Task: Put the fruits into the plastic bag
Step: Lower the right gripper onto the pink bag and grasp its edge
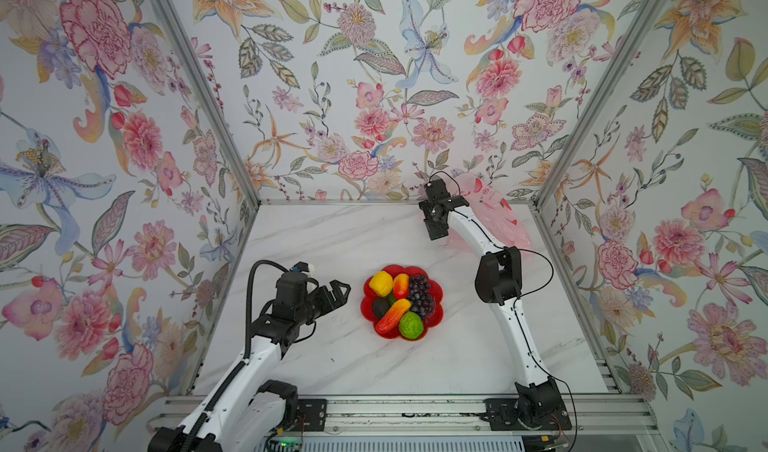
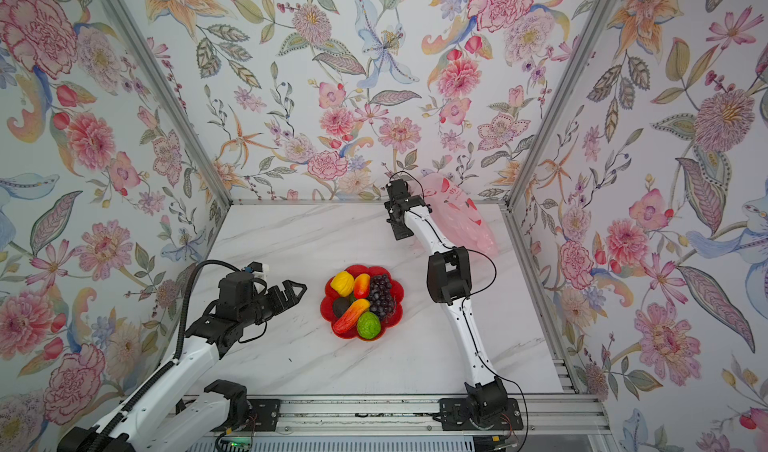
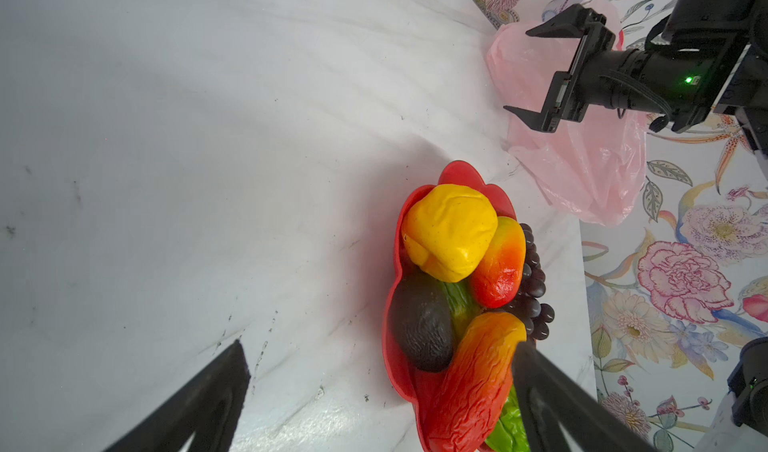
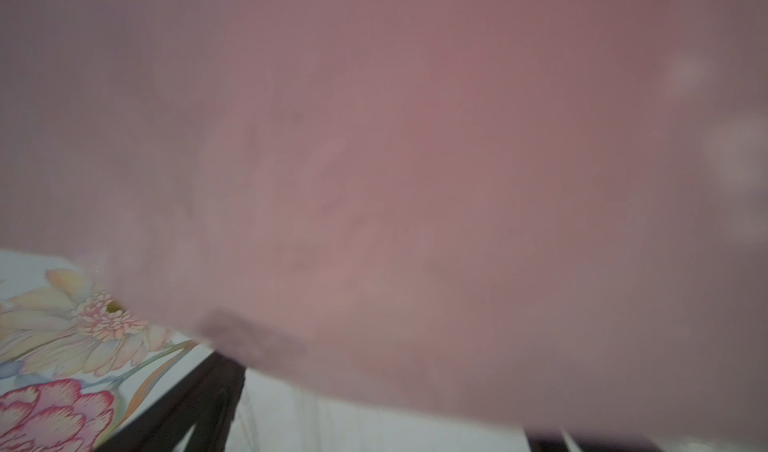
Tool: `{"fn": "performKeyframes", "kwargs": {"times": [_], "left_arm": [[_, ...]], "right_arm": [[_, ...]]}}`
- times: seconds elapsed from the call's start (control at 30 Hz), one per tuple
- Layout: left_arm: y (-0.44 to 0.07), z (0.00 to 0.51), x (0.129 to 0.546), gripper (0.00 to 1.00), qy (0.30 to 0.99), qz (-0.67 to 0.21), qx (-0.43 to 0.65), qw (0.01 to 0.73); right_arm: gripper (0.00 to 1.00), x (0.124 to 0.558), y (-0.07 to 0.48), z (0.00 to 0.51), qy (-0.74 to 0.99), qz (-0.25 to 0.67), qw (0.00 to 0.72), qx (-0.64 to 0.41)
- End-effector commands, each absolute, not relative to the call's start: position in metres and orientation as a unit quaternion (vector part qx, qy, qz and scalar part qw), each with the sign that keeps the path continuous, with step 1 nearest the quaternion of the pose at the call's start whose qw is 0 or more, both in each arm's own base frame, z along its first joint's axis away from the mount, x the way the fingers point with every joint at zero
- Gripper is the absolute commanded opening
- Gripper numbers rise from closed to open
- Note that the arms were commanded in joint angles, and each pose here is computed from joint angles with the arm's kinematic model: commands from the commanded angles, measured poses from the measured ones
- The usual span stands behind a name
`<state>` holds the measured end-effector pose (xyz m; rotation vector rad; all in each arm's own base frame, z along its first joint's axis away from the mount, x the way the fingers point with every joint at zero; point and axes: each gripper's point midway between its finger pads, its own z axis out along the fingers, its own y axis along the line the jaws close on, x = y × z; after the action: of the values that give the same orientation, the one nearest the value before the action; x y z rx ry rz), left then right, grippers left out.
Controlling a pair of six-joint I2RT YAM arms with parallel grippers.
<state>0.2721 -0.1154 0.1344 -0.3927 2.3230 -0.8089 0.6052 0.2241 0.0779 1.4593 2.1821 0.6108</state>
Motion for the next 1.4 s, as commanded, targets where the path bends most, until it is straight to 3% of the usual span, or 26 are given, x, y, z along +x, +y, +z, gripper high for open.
{"fn": "performKeyframes", "kwargs": {"times": [0.0,0.33,0.43,0.53,0.7,0.77,0.97,1.17,1.27,1.3,1.37], "left_arm": [[-0.11,0.125,0.269,0.99,0.887,-0.299,-0.158,0.314],[-0.106,0.114,0.275,0.99,0.897,-0.285,-0.164,0.296],[-0.105,0.112,0.277,0.99,0.899,-0.281,-0.168,0.292],[-0.103,0.113,0.28,0.99,0.9,-0.276,-0.171,0.292],[-0.103,0.115,0.284,0.99,0.898,-0.275,-0.173,0.296],[-0.103,0.116,0.285,0.99,0.896,-0.277,-0.174,0.299],[-0.103,0.127,0.285,0.99,0.885,-0.289,-0.173,0.322],[-0.104,0.141,0.282,0.99,0.876,-0.298,-0.155,0.345],[-0.105,0.147,0.28,0.99,0.874,-0.302,-0.146,0.352],[-0.106,0.148,0.279,0.99,0.873,-0.305,-0.143,0.352],[-0.107,0.149,0.277,0.99,0.872,-0.309,-0.141,0.353]], "right_arm": [[0.99,0.615,0.226,0.088,0.794,0.235,0.242,0.506],[0.98,0.64,0.2,0.064,0.775,0.237,0.262,0.523],[0.82,0.653,0.193,0.059,0.771,0.248,0.274,0.518],[0.6,0.663,0.187,0.059,0.767,0.263,0.282,0.512],[0.13,0.677,0.182,0.086,0.774,0.29,0.312,0.469],[0.0,0.677,0.18,0.101,0.782,0.291,0.322,0.448],[0.0,0.661,0.19,0.167,0.809,0.318,0.33,0.368],[0.0,0.618,0.211,0.253,0.833,0.344,0.342,0.265],[0.0,0.593,0.199,0.272,0.843,0.332,0.336,0.256],[0.08,0.586,0.187,0.268,0.849,0.317,0.331,0.263],[0.59,0.577,0.162,0.257,0.859,0.285,0.318,0.283]]}}
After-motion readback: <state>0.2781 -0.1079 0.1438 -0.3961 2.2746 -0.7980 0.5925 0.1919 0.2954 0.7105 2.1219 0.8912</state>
